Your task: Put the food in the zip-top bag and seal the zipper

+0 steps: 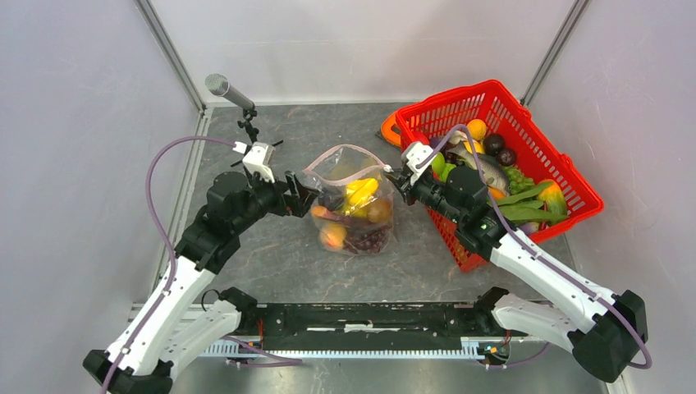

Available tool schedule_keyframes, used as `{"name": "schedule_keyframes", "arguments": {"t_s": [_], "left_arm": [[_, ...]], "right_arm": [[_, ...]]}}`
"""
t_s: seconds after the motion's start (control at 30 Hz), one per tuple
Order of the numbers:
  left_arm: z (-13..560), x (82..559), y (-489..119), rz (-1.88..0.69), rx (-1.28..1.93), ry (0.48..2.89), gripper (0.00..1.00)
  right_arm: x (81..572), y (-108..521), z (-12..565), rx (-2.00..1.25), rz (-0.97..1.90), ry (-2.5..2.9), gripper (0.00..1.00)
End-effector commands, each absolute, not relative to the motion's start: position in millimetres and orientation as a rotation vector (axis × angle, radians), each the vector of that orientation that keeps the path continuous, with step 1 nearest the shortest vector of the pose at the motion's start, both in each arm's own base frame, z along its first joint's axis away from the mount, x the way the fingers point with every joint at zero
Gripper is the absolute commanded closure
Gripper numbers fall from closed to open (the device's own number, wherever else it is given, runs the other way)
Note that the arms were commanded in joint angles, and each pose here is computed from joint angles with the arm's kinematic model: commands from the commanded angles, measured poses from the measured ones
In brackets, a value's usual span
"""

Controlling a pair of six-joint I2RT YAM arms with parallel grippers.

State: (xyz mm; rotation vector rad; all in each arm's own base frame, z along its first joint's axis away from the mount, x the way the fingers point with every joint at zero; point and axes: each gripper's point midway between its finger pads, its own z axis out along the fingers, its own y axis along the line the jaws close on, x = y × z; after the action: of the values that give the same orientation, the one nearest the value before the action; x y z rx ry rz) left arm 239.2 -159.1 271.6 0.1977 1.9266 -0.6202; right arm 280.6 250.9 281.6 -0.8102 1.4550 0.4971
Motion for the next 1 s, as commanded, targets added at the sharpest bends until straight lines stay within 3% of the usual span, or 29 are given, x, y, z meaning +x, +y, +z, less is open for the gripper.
{"name": "schedule_keyframes", "arguments": {"t_s": [0.0,0.23,0.53,0.8,0.97], "left_arm": [[305,237,-198,-0.991,0.316,1.757,0.0],[296,253,-181,-1.196,0.216,1.653,0.01],[276,263,-190,-1.26,0.274,1.629,0.09],[276,266,-192,-1.289,0.281,1.602,0.42],[277,267,-181,-1.174,0.236,1.633,0.71]], "right_arm": [[278,251,291,-0.803,0.512,1.409,1.0],[276,254,293,-0.818,0.527,1.394,1.0],[272,254,299,-0.817,0.549,1.375,1.0],[271,255,301,-0.812,0.559,1.373,1.0],[274,254,298,-0.802,0.551,1.388,1.0]]}}
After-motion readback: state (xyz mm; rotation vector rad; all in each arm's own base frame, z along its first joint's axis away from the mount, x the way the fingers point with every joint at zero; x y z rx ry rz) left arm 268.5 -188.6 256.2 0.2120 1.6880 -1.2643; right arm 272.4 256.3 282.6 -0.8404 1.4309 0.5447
